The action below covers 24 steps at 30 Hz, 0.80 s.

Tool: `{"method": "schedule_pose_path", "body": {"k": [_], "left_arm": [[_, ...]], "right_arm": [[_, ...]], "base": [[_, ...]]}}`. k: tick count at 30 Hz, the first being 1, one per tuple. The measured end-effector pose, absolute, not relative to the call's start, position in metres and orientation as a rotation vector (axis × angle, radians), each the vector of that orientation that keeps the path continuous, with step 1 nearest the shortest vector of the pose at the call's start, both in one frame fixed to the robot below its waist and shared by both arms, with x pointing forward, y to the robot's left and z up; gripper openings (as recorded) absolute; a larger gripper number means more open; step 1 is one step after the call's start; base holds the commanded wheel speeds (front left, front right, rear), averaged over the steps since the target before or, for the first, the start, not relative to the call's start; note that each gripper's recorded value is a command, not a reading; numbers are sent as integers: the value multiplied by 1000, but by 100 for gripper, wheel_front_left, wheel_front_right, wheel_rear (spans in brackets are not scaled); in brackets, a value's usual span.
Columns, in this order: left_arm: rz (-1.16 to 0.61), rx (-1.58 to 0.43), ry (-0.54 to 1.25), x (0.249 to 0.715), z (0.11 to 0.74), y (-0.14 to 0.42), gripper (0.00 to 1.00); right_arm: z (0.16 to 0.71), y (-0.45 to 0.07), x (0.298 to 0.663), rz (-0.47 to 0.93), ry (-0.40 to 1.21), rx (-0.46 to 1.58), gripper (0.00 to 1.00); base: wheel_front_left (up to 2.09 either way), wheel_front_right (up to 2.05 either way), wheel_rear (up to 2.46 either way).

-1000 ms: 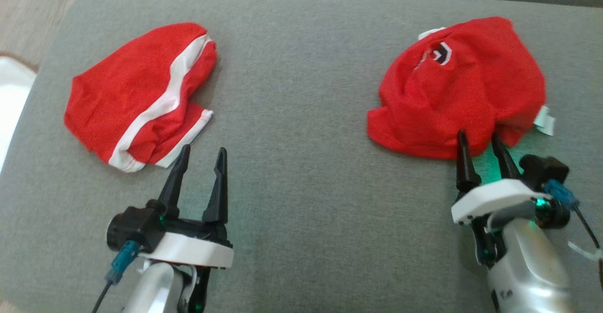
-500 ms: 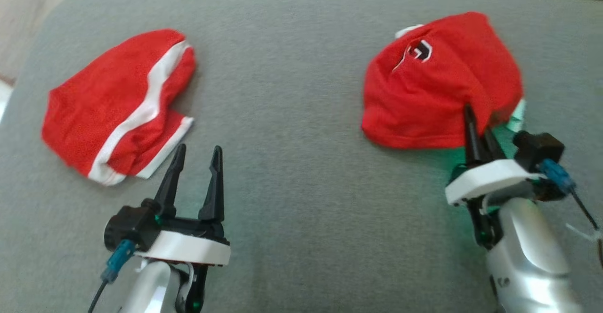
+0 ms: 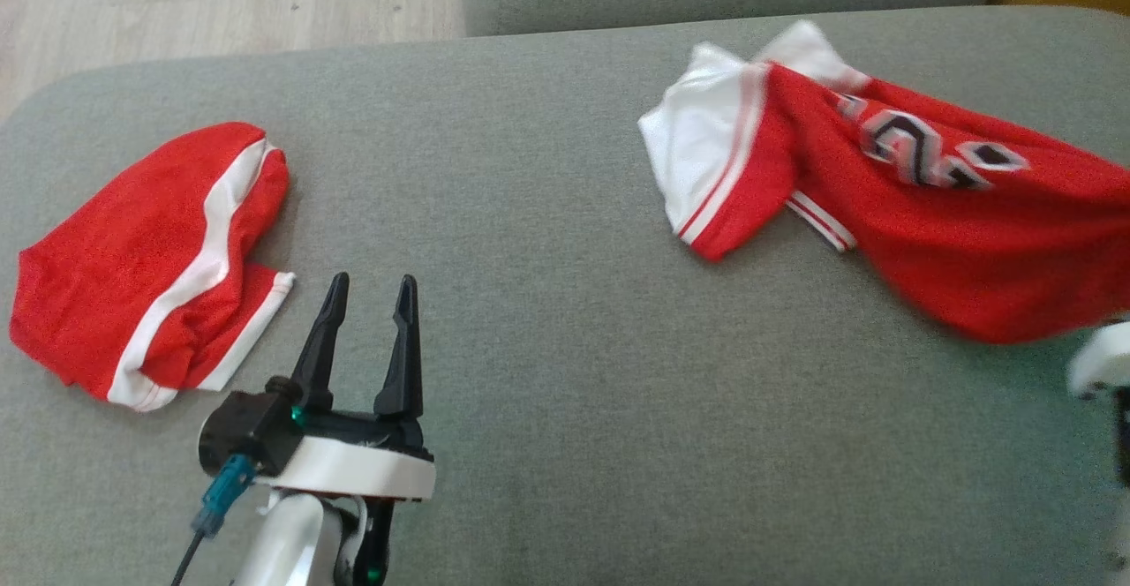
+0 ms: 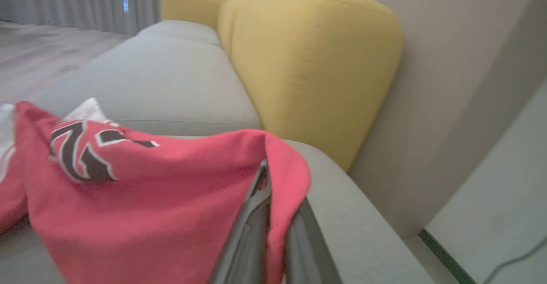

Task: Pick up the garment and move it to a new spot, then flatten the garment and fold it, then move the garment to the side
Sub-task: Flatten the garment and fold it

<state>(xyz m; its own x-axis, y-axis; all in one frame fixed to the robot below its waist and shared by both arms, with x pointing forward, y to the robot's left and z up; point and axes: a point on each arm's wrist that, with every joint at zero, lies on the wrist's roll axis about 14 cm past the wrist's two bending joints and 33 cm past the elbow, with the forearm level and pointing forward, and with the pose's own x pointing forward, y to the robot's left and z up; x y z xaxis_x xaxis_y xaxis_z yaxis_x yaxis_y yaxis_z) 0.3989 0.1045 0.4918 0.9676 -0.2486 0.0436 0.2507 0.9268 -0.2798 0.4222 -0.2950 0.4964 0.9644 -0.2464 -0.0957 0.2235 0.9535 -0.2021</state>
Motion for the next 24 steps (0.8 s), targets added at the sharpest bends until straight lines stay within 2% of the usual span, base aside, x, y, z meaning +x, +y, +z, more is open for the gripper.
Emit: {"method": "schedule_pose_path", "body": {"k": [2, 3, 4, 8, 15, 24], "left_arm": [[-249, -288, -8, 398, 492, 107, 100], [-245, -288, -7, 398, 491, 108, 100], [-241, -288, -6, 398, 491, 109, 100], [-227, -286, 2, 396, 488, 114, 100], [-218, -284, -15, 393, 494, 118, 100], [-205, -290, -22, 387, 495, 122, 100]], "right_arm": [[503, -312, 419, -304, 125, -189, 0], [506, -316, 418, -326, 123, -195, 4], [511, -318, 419, -343, 112, -203, 100], [525, -310, 429, -338, 74, -198, 100], [536, -254, 442, -169, -40, -99, 100], [516, -172, 418, 76, -76, 74, 100]], "base": [[0, 0, 0], [0, 0, 0], [0, 0, 0], [0, 0, 0], [0, 0, 0], [0, 0, 0]]}}
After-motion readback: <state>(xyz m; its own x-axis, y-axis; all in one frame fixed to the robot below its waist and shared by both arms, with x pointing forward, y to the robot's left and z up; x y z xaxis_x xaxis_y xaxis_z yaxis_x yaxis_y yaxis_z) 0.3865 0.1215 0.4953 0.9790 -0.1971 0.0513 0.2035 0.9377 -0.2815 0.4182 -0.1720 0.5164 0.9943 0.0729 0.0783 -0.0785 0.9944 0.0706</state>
